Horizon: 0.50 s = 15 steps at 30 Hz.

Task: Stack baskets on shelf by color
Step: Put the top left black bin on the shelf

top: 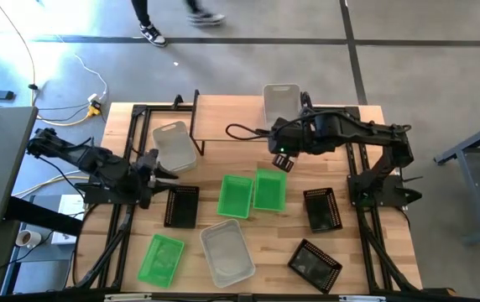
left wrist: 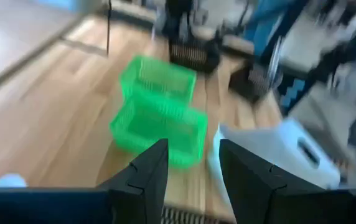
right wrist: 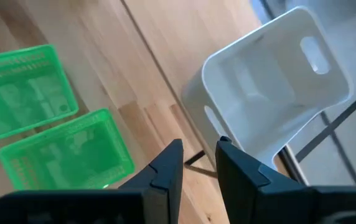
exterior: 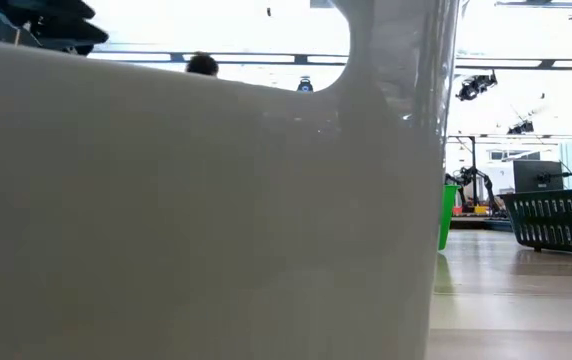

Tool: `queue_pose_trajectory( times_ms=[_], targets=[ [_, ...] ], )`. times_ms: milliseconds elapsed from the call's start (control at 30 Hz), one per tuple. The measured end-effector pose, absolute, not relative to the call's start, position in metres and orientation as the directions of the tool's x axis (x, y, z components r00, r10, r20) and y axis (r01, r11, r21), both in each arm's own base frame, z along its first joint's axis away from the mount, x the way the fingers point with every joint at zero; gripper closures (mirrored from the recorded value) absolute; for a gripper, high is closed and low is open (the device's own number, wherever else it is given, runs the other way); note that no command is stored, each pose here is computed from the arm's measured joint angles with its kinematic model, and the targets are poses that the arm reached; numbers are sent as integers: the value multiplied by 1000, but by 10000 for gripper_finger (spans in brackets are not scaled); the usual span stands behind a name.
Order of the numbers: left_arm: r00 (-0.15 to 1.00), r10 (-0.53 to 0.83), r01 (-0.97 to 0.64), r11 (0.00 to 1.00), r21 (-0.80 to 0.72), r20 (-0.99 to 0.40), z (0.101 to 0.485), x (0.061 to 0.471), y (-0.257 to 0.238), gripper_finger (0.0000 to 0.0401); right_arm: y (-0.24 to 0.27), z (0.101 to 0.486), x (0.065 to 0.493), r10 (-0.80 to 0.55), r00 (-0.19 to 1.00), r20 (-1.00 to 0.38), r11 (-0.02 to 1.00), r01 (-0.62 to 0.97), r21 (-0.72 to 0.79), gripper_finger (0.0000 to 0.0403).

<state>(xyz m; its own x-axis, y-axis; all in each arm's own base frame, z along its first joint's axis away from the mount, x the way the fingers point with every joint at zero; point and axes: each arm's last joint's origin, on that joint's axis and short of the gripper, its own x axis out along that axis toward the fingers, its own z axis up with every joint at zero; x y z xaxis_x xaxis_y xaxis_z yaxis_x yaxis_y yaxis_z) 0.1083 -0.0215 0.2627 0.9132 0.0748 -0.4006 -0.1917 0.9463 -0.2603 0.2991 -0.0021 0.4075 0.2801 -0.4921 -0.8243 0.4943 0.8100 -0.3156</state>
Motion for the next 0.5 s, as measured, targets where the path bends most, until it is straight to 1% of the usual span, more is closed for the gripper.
queue_pose_trajectory(
  times_ms=[200, 400, 500],
  targets=[
    [824, -18, -142, 961, -237, -566, 268, 122, -29, 263, -3, 408, 299, -519, 277, -809, 795, 503, -338, 322],
    [693, -182, -45, 955, -294, -697, 252, 141, -41, 263, -11, 408, 299, -531, 261, -806, 785, 510, -352, 322],
    [624, -236, -23, 948, -319, -745, 243, 150, -46, 263, -16, 408, 299, -536, 252, -806, 782, 508, -361, 322]
  ],
)
